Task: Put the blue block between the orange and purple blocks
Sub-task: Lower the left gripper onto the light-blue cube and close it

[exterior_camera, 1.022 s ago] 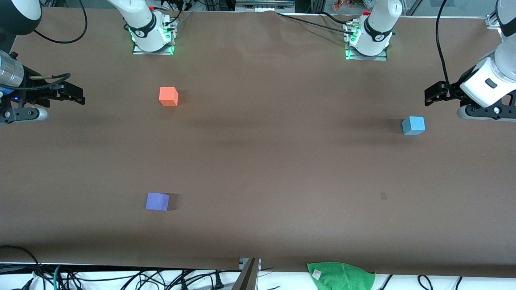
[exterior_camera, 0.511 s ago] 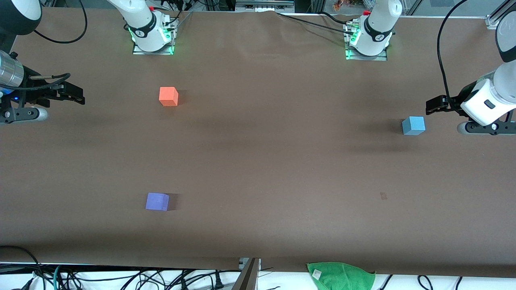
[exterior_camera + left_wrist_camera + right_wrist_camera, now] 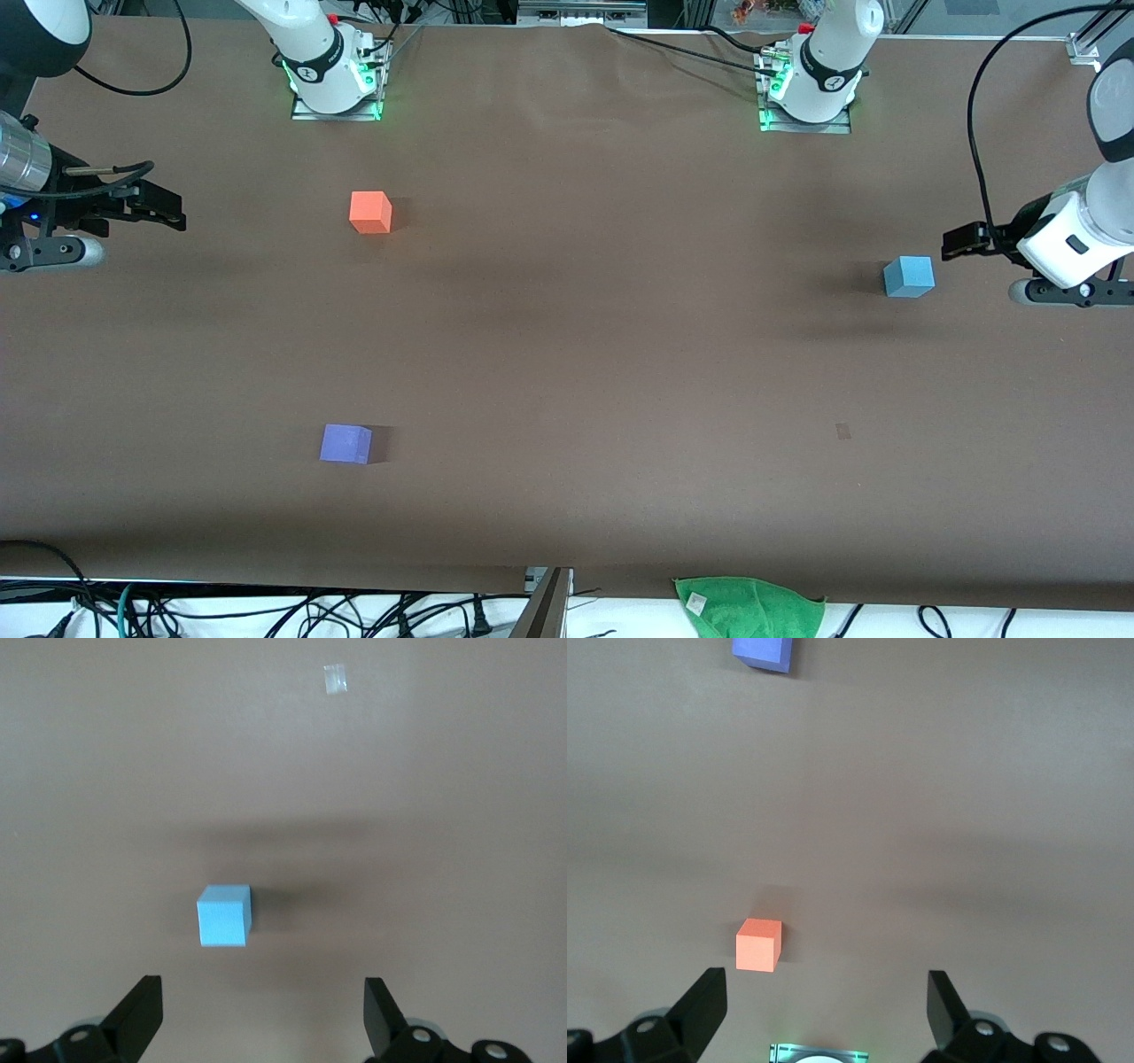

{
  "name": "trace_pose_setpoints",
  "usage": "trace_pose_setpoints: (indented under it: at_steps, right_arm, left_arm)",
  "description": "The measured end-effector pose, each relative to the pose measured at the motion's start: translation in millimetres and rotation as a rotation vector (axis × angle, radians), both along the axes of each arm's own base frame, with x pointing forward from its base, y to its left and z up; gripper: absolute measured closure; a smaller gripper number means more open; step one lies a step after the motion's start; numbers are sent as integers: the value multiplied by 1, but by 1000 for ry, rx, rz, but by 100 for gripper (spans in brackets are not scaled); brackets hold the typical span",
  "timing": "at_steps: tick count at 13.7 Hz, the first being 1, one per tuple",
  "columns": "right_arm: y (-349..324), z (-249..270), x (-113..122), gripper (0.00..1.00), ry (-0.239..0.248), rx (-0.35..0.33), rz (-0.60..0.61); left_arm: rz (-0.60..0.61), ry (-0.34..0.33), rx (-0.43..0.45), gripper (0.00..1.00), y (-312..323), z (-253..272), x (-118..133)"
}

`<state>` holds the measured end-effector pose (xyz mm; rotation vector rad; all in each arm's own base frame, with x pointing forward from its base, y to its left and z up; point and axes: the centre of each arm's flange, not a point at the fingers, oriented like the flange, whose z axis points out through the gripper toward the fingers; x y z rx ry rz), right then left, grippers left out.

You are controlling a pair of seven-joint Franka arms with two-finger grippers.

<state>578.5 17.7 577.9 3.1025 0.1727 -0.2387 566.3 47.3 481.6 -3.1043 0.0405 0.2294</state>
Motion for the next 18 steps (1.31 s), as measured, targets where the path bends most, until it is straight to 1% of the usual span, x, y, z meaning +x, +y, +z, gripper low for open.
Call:
trace_pose_setpoints:
  at_steps: [2,4,5,6,7,8,10,11,13,15,18]
  right_arm:
    - [1,0,0,0,-1,0,1]
    - [0,0,0,0,-2,0,1]
    - [0,1,1,0,-8,1,1]
    - [0,1,2,0,-17,2,1]
    - [1,2,3,0,-26,4,1]
    - [1,2,4,0,-31,7,1]
    - [2,2,4,0,-32,9,2]
    - [2,2,4,0,-32,9,2]
    - [2,2,4,0,-33,9,2]
    - [2,2,4,0,-33,9,2]
    - [2,2,4,0,-33,9,2]
  left_arm:
    - [-4,-72,5,0,6,-29,-19]
    - [-25,-157,52,0,15,-66,-41]
    - [-32,-180,75,0,24,-85,-50]
    - [-29,-183,85,0,33,-103,-60]
    - [-21,-169,87,0,40,-118,-69]
    - [-6,-129,80,0,50,-143,-82]
    - [-10,-63,63,0,54,-176,-93]
    - [-31,-43,52,0,54,-197,-94]
    - [-85,-60,32,0,61,-231,-90]
    - [-100,-70,19,0,78,-256,-91]
    - [-103,-54,9,0,86,-270,-95]
